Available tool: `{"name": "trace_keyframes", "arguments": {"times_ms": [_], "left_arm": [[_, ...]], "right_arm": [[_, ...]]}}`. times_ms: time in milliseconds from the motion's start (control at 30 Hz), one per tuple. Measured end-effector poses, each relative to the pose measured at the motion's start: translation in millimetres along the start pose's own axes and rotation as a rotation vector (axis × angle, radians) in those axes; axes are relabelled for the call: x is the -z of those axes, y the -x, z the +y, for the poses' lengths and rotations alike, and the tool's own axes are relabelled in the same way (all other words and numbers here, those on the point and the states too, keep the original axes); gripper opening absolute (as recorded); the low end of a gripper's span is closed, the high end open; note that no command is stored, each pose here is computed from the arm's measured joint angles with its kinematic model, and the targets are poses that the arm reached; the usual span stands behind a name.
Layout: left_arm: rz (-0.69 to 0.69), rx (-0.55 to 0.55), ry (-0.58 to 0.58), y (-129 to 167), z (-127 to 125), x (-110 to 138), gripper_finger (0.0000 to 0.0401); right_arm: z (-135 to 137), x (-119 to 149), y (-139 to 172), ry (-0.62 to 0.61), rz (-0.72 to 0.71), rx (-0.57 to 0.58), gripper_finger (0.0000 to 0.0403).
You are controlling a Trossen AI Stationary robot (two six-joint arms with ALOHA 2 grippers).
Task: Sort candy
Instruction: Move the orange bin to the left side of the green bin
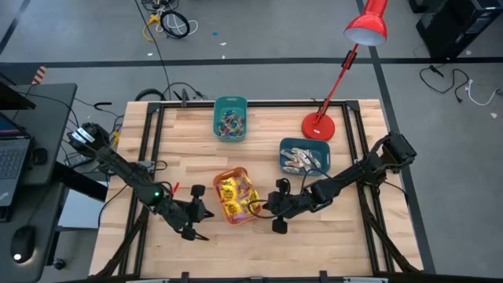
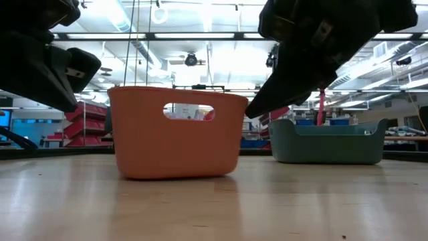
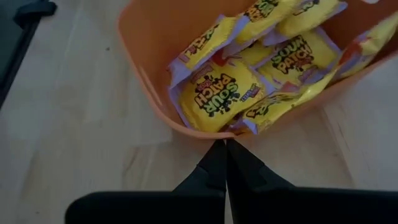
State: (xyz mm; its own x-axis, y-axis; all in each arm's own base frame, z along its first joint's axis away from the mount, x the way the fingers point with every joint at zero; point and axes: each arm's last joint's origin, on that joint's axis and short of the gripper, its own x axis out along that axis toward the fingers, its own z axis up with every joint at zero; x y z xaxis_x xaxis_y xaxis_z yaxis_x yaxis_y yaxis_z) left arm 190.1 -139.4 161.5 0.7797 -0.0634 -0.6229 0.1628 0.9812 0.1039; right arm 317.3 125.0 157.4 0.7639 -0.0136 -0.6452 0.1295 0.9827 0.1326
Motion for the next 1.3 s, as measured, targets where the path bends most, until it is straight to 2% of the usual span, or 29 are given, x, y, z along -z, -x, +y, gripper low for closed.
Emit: {"name": "trace_keyframes", "arguments": {"times_ms": [233,367,467,567,767,1000,1300], "left_arm": [[0.004,0.081,0.127,4,-1,-2,0.0000],[-0.004,0.102,0.160,8,-1,-5,0.0000],[-0.012,0.093,0.121,10,1,-5,0.0000],[-0.046,0.031,0.045,13,4,-8,0.0000],[-0.114,-0.072,-0.085,14,9,-17,0.0001],[-0.188,-0.100,-0.084,14,9,-25,0.0001],[-0.225,-0.089,-0.086,15,8,-29,0.0001]], "right_arm": [[-9,-4,-3,0.014,0.005,0.000,0.0000],[-12,0,0,-0.002,0.067,0.022,0.0000],[-11,-1,3,-0.017,0.080,-0.005,0.0000],[-9,1,1,-0.035,0.077,-0.016,0.0000],[1,18,-19,0.010,0.092,-0.041,0.0000],[5,30,-54,0.049,-0.047,-0.052,0.0000],[-14,24,-76,0.093,-0.133,-0.087,0.0000]]}}
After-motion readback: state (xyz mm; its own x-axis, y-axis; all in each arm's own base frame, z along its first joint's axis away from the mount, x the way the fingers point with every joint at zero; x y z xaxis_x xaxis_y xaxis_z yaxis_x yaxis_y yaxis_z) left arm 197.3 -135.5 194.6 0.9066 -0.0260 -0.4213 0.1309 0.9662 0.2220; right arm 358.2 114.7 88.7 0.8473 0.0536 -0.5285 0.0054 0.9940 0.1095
